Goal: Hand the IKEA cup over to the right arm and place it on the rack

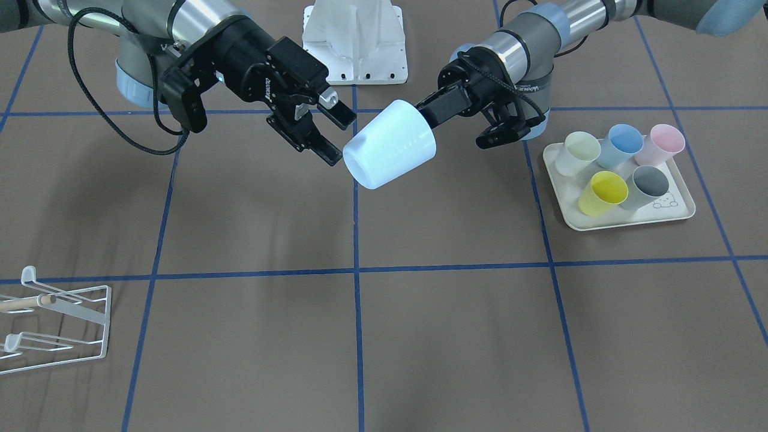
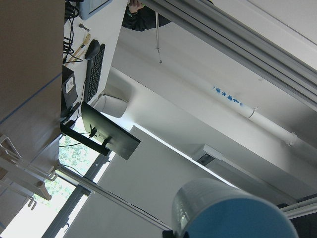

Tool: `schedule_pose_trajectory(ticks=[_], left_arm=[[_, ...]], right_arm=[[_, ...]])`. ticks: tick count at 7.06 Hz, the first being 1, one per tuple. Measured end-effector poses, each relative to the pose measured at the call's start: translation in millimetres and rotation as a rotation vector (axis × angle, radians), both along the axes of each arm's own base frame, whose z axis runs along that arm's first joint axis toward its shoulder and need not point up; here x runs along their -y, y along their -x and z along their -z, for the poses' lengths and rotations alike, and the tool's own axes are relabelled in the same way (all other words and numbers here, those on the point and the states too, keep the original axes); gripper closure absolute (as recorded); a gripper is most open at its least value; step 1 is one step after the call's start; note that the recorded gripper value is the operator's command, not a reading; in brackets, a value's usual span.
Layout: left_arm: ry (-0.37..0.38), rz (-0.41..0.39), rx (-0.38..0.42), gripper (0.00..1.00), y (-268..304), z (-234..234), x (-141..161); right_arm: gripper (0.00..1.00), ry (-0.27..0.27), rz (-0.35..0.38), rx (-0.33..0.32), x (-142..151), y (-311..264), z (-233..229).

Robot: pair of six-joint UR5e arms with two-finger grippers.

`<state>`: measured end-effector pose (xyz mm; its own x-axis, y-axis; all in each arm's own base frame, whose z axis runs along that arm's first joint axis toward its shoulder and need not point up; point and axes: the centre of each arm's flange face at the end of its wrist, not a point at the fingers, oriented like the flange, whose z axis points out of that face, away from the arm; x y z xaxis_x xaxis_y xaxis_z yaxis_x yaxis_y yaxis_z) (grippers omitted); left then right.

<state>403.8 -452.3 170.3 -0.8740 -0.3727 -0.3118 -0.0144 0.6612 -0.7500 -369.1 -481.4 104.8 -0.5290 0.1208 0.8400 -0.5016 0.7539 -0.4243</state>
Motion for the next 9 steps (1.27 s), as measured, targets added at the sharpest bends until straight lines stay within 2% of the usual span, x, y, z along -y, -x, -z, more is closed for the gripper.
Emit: schedule_pose_trajectory(ticks=[7,8,9], left_arm=[[0.005,-0.028,-0.035,1.0,-27.2,18.3,-20.3],[0.004,-0.029,-0.038,1.0,-27.4,19.4,-21.1],[0.004,-0.031,-0.04,1.0,-27.6,20.1,-21.7]], right_arm=[[0.04,0.006,-0.002,-0.007,3.9,3.5,-2.4],[0.12,0.006,-0.002,-0.007,4.1,3.6,-2.6],[0.77,0.007,-0.002,-0.007,4.2,3.7,-2.4]])
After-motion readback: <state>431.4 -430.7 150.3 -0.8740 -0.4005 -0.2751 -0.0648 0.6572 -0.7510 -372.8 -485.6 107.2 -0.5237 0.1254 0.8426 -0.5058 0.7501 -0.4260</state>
